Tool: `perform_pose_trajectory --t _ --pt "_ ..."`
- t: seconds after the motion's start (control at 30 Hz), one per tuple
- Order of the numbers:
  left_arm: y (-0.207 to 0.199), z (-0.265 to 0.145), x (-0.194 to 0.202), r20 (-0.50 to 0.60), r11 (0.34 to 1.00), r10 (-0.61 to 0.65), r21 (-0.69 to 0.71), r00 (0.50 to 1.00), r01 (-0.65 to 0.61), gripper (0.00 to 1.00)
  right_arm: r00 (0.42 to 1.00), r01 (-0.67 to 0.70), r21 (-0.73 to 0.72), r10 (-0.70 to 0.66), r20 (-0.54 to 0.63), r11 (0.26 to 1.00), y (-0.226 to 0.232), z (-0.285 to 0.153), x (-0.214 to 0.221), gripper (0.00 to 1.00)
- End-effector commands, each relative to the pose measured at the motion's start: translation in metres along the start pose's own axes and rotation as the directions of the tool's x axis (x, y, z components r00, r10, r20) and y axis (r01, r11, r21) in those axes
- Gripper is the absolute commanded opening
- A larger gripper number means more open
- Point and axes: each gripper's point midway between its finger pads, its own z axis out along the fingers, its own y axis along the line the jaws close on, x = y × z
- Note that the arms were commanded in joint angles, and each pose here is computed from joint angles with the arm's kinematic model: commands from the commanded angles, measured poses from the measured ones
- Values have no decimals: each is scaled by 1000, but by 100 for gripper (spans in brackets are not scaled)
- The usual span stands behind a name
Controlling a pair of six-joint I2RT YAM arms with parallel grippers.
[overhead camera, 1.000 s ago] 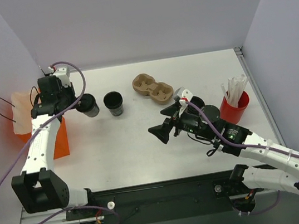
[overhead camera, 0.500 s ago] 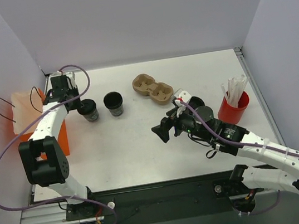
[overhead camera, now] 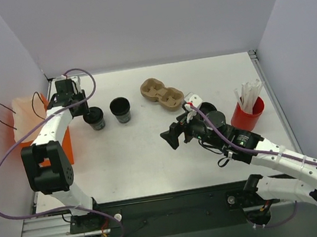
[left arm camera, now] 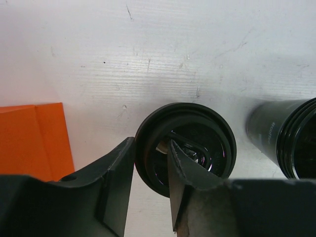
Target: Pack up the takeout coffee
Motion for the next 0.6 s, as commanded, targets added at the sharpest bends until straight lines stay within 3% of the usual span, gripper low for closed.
perform_pose_trajectory --t 0.0,0.23,0.4,0.57 --pt "-7 -23 -43 117 1000 -11 19 993 9 48 998 3 22 -4 67 1000 -3 -5 -29 100" --pt "-1 -80 -89 218 998 -59 -7 974 62 50 999 16 18 -16 35 1000 -3 -5 -23 100" --pt "41 -135 -112 316 970 -60 -206 947 130 51 1000 6 -4 -6 28 1000 2 -7 -22 100" --pt "68 -177 -126 381 931 -6 -335 924 144 60 1000 -3 -22 4 31 1000 5 -10 -22 100"
